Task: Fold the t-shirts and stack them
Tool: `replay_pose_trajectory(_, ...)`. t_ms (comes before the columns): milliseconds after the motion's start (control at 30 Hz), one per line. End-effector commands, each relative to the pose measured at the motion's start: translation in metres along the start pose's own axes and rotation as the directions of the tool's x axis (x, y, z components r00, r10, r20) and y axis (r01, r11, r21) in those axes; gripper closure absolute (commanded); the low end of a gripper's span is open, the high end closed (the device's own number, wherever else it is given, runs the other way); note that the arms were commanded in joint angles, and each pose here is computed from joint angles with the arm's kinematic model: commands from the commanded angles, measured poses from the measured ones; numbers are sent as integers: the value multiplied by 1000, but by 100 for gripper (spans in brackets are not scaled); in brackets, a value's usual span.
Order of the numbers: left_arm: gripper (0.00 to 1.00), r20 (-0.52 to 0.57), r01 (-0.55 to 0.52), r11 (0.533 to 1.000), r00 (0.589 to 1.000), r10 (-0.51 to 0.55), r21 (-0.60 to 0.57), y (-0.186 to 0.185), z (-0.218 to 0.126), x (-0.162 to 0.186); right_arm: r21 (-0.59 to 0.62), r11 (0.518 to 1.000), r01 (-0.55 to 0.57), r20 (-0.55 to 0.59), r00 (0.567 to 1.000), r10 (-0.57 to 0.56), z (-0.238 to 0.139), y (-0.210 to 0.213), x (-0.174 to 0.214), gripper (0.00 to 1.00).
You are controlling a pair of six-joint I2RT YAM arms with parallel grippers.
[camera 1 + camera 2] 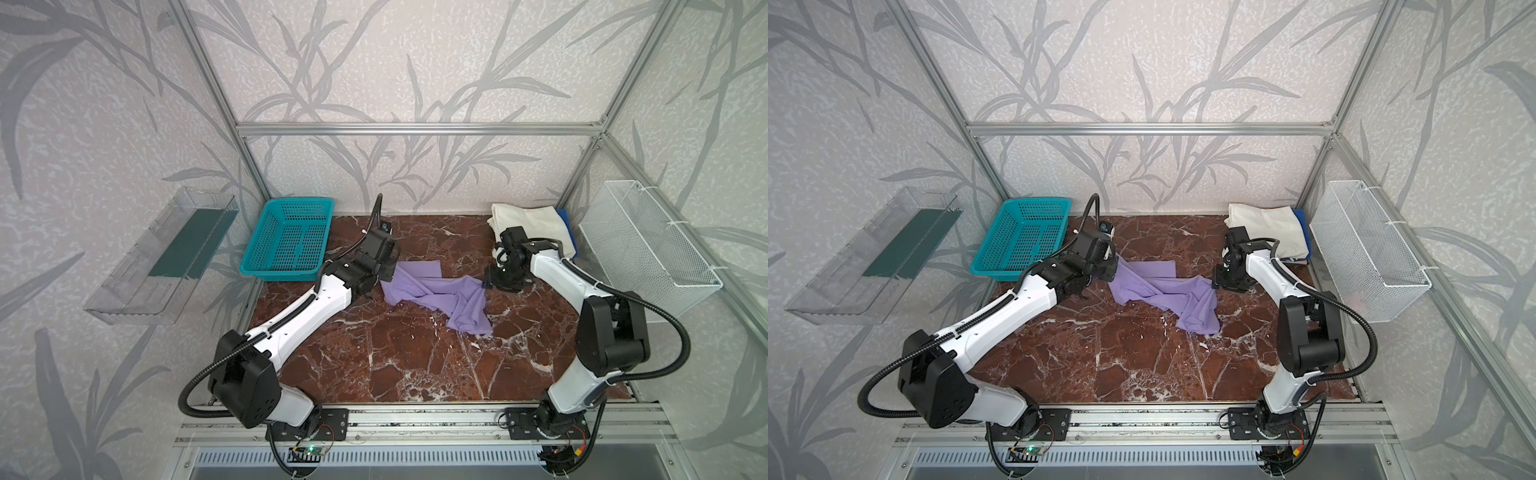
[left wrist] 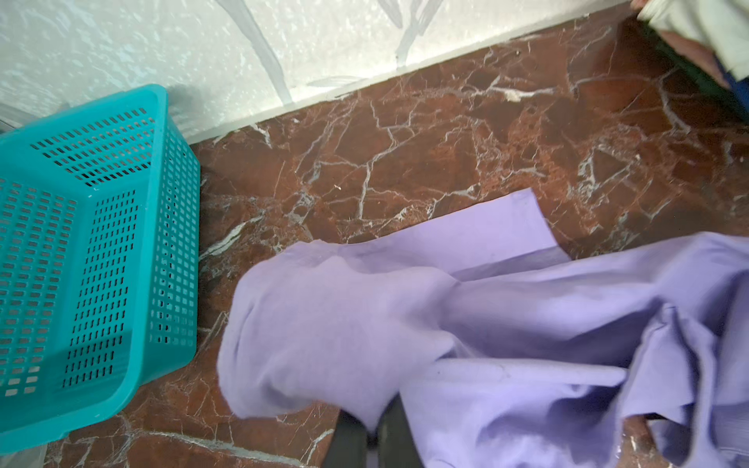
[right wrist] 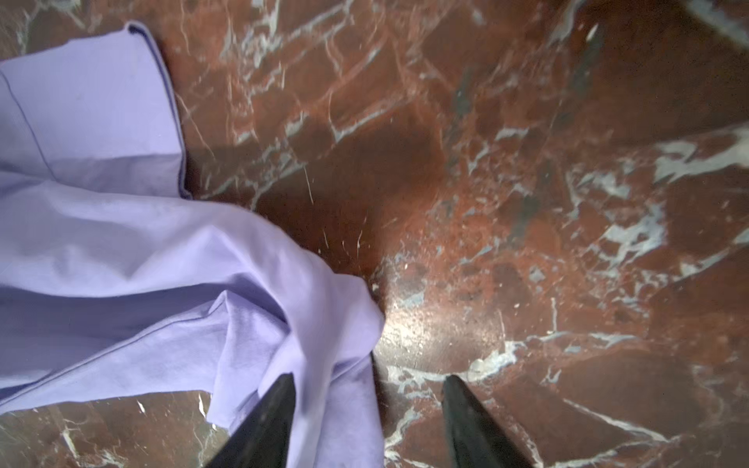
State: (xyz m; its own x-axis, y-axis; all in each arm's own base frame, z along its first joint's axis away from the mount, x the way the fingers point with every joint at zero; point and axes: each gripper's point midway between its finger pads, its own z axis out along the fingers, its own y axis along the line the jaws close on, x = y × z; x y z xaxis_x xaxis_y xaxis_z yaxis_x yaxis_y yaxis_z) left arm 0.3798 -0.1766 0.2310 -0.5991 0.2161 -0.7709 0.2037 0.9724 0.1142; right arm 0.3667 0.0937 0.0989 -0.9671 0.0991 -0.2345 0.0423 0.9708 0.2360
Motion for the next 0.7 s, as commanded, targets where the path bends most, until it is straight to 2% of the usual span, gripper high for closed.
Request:
replay_pose_trajectory(0, 100, 44, 24, 1000, 999, -25, 19, 3, -18, -20, -59, 998, 27, -3, 1000, -27, -23, 15, 14, 31)
replay_pose_trajectory(67, 100, 26, 28, 999, 999, -29, 17, 3, -14, -14, -110, 994, 19, 46, 999, -14, -31, 23, 22, 27)
replay_pose_trajectory(133, 100, 14, 29, 1000, 999, -29, 11, 3, -11, -8, -158, 987, 22, 82, 997, -9, -36, 34, 32, 26)
replay_pose_trajectory(267, 100, 2, 29, 1000, 1000, -29, 5, 3, -8, -3, -209, 972, 108, 106, 990, -87, -33, 71, 66, 27)
replay_pose_trajectory(400, 100, 8, 34, 999, 999, -34, 8, 5, -12, -5, -292, 937, 190, 88, 981, -172, -13, 121, 99, 30)
replay_pose_trajectory(533, 100, 27, 43, 999, 999, -43, 18, 4, -17, -9, -251, 937, 241, 28, 970, -242, 23, 145, 116, 32)
replay_pose_trajectory(667, 100, 17, 50, 998, 999, -51, 32, 3, -17, -7, -66, 944, 323, -36, 945, -326, 50, 146, 121, 36)
